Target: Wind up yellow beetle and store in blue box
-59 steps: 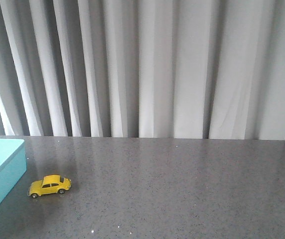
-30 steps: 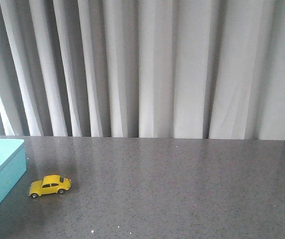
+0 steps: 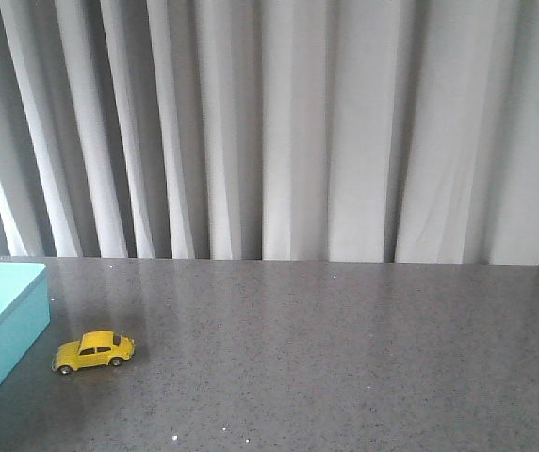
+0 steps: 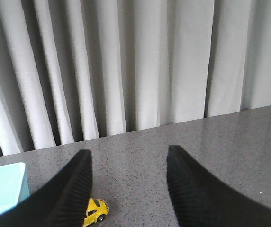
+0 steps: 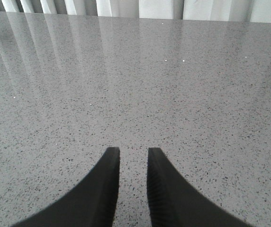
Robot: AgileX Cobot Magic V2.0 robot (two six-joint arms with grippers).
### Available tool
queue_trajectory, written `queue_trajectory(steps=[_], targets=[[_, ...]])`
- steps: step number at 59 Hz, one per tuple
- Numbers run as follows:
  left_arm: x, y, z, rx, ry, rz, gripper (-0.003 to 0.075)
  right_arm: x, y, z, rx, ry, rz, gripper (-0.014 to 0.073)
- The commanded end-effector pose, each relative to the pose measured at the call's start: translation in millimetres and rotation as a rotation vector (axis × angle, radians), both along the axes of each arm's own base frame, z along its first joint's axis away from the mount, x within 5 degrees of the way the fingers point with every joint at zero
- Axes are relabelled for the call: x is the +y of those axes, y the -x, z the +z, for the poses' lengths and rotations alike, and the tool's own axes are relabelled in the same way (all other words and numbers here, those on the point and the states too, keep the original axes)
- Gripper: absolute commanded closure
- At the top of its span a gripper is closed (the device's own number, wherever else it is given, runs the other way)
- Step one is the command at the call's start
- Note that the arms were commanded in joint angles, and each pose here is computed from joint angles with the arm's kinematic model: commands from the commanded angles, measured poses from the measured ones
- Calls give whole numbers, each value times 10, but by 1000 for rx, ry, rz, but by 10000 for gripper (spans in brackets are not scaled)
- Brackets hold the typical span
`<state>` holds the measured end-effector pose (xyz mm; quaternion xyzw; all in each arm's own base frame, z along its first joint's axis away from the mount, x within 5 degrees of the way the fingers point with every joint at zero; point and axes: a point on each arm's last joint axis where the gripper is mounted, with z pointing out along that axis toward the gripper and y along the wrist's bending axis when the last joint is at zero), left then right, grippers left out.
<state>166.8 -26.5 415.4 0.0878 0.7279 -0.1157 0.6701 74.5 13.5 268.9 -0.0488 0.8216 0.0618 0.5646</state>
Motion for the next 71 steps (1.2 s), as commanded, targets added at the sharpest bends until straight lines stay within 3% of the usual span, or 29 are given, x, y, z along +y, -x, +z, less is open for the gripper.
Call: queue_trajectory(steps=[1,17,25,40,49,61,71], targets=[[19,30,163,-66,76,30,345,-7,-25,139,-85,-16,-14,433],[12,26,151,-28,163,26,170,-7,-25,139,-85,-16,-14,433],[14,21,241,-51,129,26,110,-7,-25,139,-85,-16,-14,433],[-60,-66,875,-106,-52,-64,141,-7,-25,139,-85,-16,-14,433],[-59,-223,1140,-83,-228,-77,174,-7,-25,139,-85,-16,-14,433],[-38,-533,1197,-6,-286,-65,199,-7,-25,139,-85,-16,-14,433],[-9,-982,961,76,-348,-50,207,-7,-25,139,-85,-16,-14,433]])
